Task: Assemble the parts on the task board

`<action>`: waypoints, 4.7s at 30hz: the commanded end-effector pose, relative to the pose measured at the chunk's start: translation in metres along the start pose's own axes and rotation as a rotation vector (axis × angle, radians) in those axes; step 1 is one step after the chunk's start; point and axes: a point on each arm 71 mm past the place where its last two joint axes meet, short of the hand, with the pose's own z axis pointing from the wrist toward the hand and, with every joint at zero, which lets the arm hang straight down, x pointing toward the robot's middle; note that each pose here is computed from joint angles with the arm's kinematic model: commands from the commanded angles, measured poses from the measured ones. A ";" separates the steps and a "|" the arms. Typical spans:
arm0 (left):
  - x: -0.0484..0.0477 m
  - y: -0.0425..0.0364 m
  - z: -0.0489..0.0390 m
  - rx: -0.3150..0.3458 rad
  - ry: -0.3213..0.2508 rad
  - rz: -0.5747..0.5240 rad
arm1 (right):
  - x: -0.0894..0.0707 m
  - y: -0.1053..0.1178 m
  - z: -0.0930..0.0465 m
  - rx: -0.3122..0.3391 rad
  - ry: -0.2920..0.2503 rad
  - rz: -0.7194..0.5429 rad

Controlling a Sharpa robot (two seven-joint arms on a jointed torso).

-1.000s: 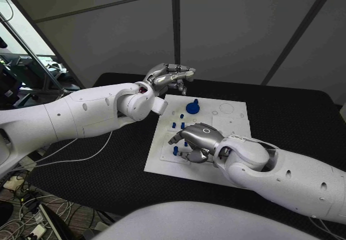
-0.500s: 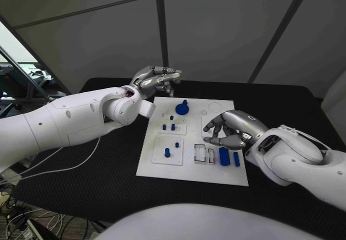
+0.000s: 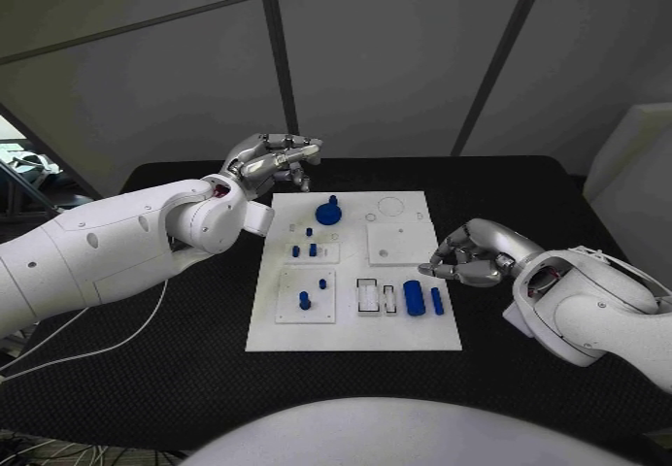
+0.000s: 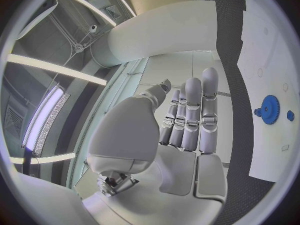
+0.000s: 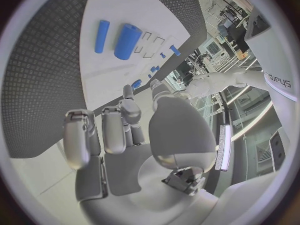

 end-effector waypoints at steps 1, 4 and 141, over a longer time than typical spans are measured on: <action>0.0014 -0.0016 0.0003 0.010 0.010 -0.007 | 0.009 -0.007 -0.003 0.117 0.049 -0.021; 0.0016 -0.0016 0.0002 0.010 0.011 -0.007 | 0.018 -0.010 -0.005 0.146 0.072 -0.034; 0.0014 -0.0029 -0.0016 0.010 0.009 -0.005 | 0.078 0.062 0.036 0.086 0.168 0.083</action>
